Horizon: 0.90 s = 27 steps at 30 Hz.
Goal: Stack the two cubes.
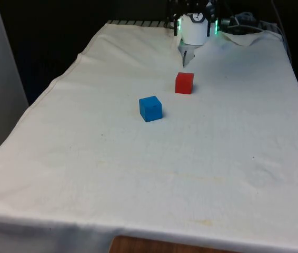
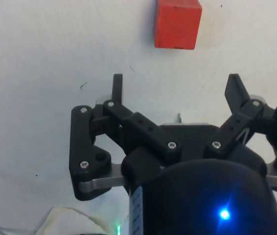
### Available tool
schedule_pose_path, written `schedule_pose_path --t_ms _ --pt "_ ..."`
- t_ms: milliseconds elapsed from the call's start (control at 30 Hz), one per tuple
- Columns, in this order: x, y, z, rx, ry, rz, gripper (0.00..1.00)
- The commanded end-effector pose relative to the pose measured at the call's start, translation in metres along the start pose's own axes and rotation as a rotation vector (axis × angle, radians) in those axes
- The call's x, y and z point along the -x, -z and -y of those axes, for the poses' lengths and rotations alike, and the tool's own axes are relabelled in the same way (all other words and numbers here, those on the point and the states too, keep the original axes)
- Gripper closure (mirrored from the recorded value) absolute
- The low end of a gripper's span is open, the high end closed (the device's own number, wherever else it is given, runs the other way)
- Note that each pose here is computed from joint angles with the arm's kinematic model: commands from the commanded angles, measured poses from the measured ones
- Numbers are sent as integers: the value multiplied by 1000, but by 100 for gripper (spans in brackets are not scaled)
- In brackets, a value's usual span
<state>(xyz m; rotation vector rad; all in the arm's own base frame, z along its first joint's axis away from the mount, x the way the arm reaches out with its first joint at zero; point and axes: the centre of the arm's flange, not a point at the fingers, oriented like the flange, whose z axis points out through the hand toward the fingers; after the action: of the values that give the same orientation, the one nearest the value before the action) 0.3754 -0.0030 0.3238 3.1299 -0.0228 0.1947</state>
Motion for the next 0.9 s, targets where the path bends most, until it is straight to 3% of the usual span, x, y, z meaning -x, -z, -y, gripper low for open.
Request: schedule_pose_path --t_ms 0,367,600,867 --pt "0 0 0 0 1 0 0" --pt "-6 -22 -13 3 -11 47 0" --pt "-12 -48 -21 8 -22 70 0" --pt "-12 -65 -21 10 -25 80 0"
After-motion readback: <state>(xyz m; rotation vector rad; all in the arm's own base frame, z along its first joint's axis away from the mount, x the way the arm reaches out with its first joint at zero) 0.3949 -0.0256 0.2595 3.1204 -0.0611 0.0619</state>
